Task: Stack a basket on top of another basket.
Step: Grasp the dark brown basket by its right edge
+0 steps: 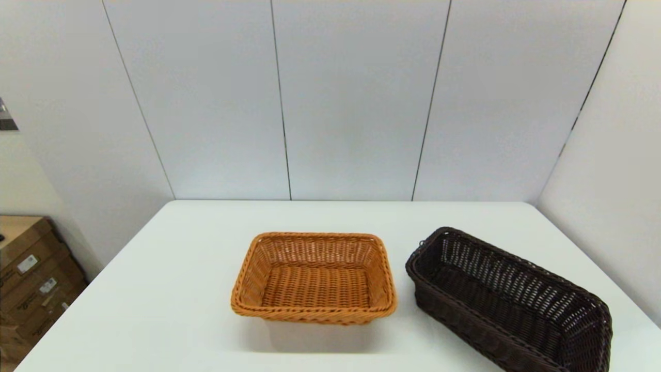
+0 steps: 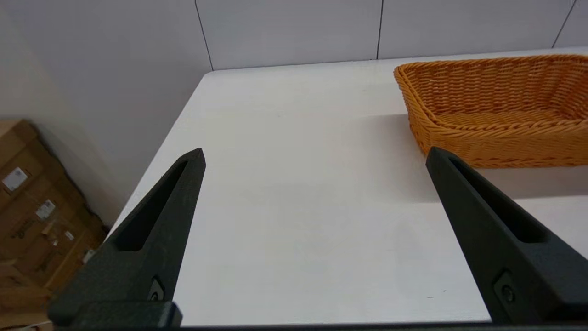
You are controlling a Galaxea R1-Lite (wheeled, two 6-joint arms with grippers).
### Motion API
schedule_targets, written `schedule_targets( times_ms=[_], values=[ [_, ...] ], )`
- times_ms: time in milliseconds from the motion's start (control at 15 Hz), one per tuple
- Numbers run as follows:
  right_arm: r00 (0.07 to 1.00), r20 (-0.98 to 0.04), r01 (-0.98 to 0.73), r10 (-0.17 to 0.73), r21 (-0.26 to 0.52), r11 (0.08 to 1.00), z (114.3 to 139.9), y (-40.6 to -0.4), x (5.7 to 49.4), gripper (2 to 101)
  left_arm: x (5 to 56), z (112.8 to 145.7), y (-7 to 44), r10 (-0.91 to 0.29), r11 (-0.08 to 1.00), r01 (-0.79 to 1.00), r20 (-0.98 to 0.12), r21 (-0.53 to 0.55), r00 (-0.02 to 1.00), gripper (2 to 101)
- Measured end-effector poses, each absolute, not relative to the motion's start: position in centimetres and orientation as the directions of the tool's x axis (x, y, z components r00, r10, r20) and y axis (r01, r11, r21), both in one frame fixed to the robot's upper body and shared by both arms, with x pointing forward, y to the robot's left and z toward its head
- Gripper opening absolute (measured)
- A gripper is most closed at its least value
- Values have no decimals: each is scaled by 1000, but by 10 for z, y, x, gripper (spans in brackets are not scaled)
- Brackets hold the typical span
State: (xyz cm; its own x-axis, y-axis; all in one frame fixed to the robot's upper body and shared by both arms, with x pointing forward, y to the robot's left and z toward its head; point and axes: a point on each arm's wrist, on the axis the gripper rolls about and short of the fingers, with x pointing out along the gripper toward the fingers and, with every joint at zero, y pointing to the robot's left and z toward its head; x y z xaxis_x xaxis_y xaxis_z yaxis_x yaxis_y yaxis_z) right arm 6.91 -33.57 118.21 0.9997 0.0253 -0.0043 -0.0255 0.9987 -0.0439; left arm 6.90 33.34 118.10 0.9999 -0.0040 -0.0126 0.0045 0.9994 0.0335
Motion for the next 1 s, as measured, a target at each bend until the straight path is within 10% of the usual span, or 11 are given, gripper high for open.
schedule_targets(
  times_ms=[1000],
  values=[
    [1000, -6, -26, 26, -45, 999, 1182, -336, 69, 980, 69, 1181, 333, -3, 999, 3, -12, 32, 1000, 978]
  ],
)
